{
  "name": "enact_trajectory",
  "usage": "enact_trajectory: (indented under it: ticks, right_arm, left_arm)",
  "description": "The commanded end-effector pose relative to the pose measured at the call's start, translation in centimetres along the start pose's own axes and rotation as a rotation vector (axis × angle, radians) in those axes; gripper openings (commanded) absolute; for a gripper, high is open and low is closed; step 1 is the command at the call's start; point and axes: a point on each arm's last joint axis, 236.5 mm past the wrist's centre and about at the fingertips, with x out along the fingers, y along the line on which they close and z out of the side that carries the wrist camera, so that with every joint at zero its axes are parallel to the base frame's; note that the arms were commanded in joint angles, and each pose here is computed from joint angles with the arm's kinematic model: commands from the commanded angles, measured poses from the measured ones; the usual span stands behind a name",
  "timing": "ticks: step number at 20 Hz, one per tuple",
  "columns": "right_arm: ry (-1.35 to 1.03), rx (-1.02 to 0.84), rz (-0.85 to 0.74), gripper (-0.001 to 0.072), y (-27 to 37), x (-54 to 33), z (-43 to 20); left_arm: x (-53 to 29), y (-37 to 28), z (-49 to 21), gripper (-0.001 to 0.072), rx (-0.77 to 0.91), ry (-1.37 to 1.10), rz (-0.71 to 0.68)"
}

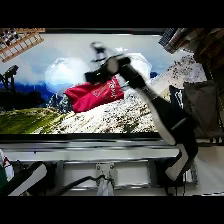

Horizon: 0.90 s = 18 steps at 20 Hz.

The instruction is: Fold the clothes and pants, and hang the long-sleeved shirts on hangers.

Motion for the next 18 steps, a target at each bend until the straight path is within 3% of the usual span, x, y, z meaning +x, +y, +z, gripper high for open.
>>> enact_trajectory:
  ticks: [1, 2, 3, 6, 10, 18]
  right_arm:
    - [0.038, 0.153, -0.141, 0.0394, -13.2, -3.8, 1.1]
    - [0.055, 0.205, -0.093, 0.0484, -15.2, -3.9, 1.0]
    - [0.061, 0.272, -0.036, 0.0523, -17.1, -3.9, 0.9]
    - [0.053, 0.394, 0.111, 0.0523, -20.1, -3.1, 1.3]
    - [0.076, 0.416, 0.173, 0.0523, -21.1, 0.0, 0.6]
    - [0.192, 0.382, 0.279, 0.0517, -16.0, 7.1, -2.4]
  left_arm:
    - [0.2, -0.6, 0.2, 0.0006, -0.01, -0.012, -0.03]
    - [0.2, -1.0, 0.6, 0.0006, -0.016, -0.028, -0.046]
    - [0.1, -1.5, 1.1, 0.0006, -0.021, -0.052, -0.067]
    - [-0.2, -3.4, 2.9, 0.0006, -0.03, -0.125, -0.151]
    - [-0.5, -4.7, 3.8, 0.0006, -0.018, -0.165, -0.201]
    - [-0.1, -5.8, 3.5, 0.0006, 0.01, -0.152, -0.211]
